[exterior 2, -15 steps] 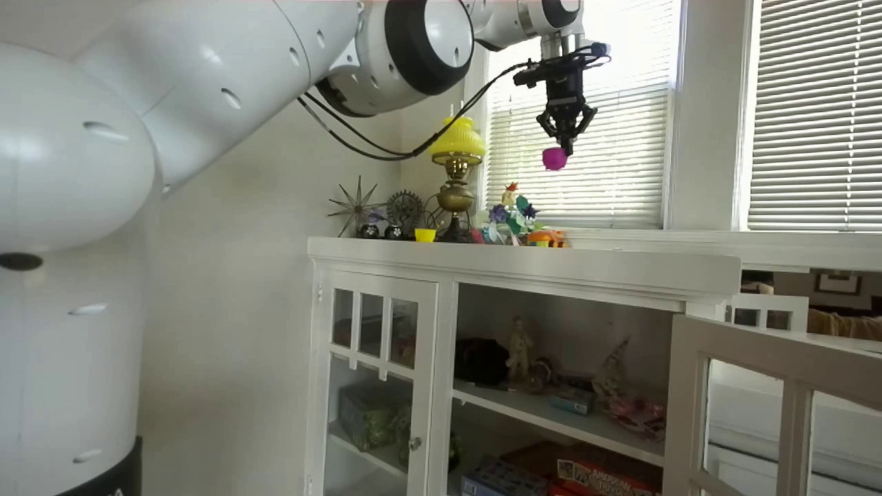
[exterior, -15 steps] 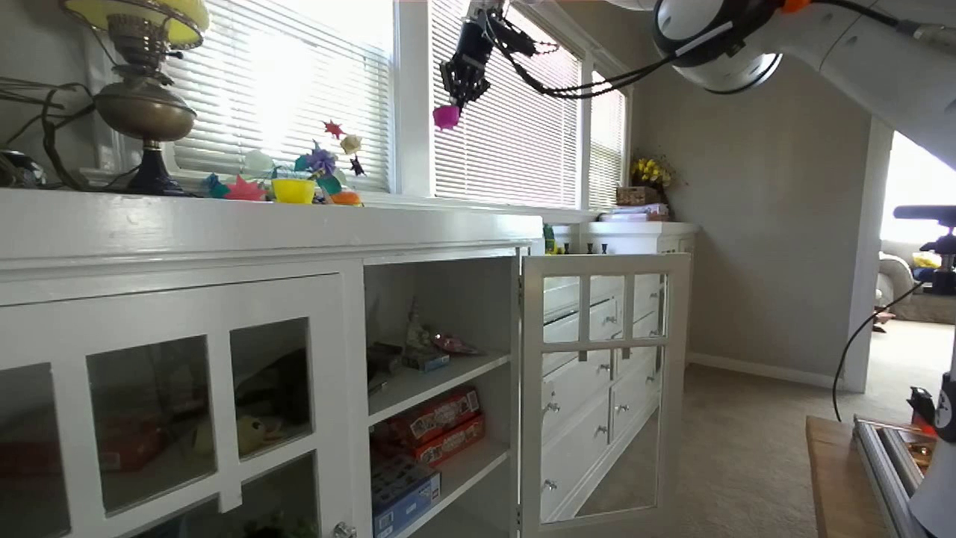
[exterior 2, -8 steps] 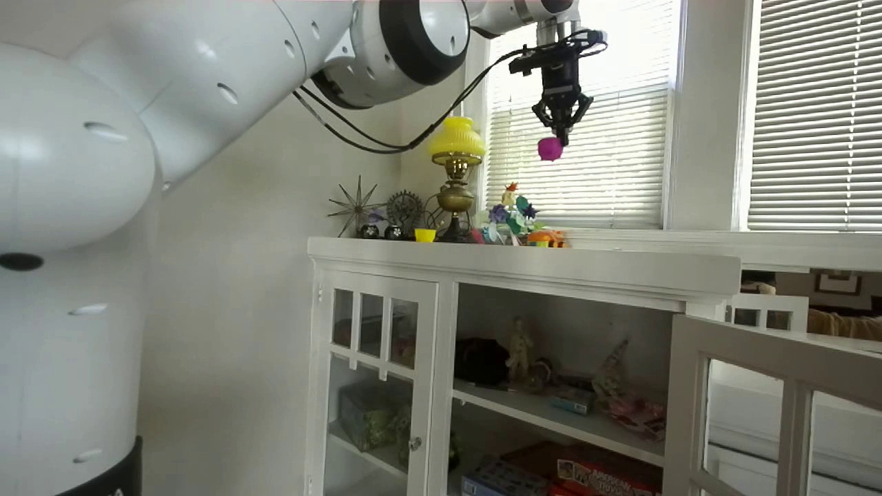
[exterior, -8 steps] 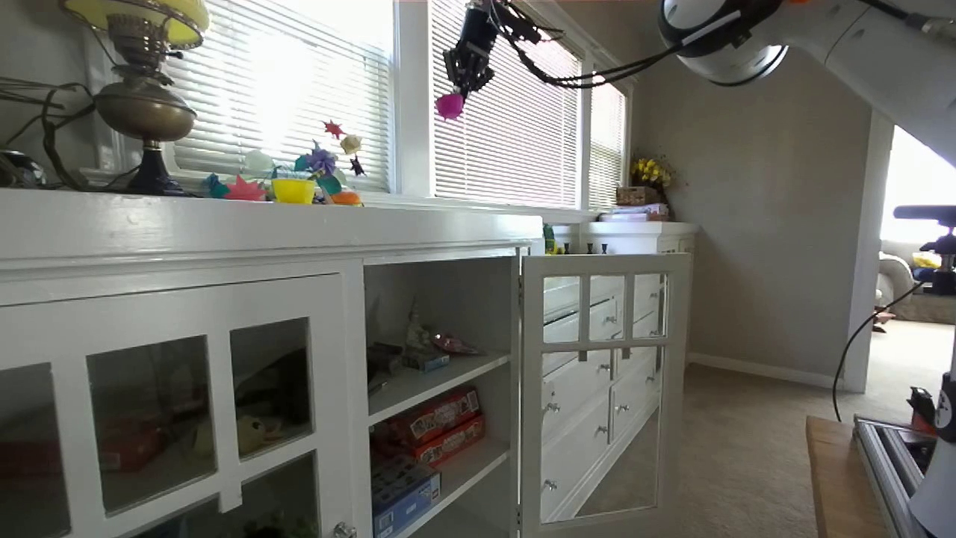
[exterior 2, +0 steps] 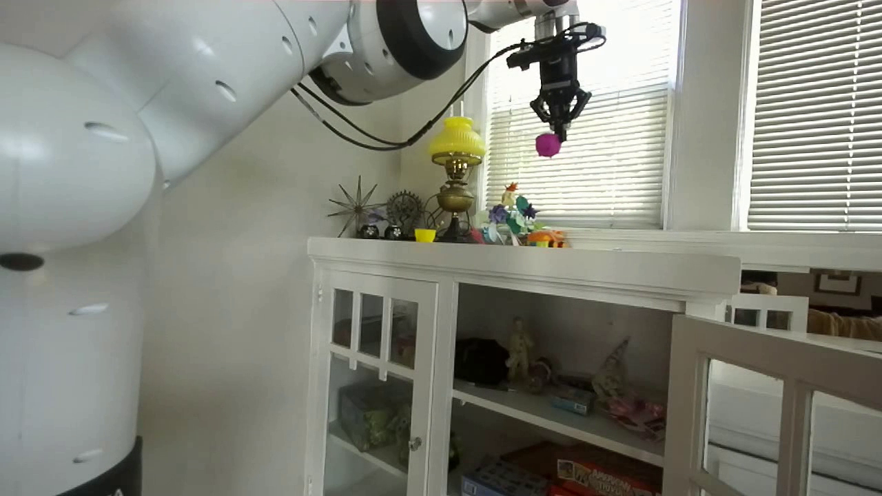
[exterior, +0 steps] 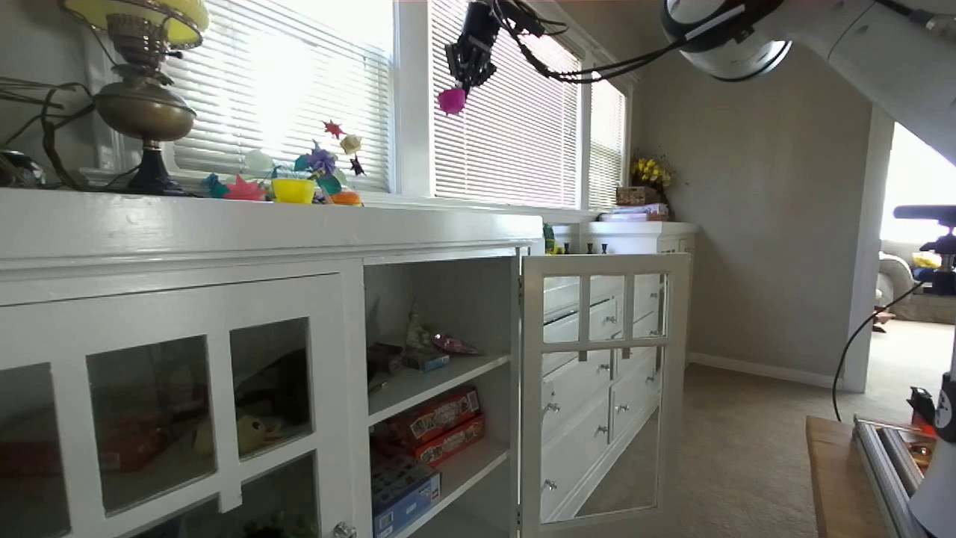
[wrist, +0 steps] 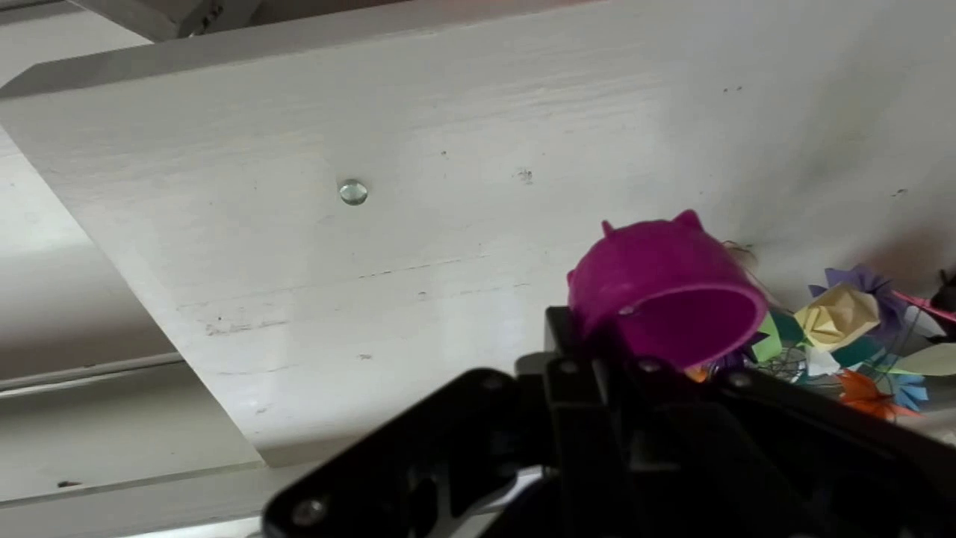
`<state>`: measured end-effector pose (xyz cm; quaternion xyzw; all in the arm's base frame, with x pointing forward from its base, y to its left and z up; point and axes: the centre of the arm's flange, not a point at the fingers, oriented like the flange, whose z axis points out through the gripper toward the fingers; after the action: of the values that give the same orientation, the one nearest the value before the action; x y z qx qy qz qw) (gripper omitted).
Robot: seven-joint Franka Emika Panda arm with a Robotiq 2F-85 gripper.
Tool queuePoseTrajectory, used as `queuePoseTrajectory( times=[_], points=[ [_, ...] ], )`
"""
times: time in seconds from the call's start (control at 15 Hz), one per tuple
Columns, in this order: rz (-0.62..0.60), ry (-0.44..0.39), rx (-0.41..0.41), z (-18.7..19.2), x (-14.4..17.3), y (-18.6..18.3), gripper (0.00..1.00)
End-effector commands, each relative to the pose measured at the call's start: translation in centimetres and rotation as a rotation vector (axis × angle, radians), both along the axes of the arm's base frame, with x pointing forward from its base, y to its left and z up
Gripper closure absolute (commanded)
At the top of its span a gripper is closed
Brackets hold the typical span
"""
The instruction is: Move the pink bowl to the right
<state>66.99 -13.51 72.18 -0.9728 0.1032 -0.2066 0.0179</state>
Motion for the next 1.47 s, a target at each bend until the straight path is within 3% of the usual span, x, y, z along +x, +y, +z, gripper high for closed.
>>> queuePoseTrajectory(
  times=[0.0,0.53,0.8,1.4],
  points=[
    [0.0,0.001,0.0,-0.1,0.0,0.0,0.94],
    [0.056,0.02,0.032,-1.1,-1.7,2.1,0.98],
    [0.076,0.04,0.017,-1.8,-3.4,4.1,0.98],
    [0.065,0.021,-0.012,-4.3,-4.9,4.6,0.98]
  ],
)
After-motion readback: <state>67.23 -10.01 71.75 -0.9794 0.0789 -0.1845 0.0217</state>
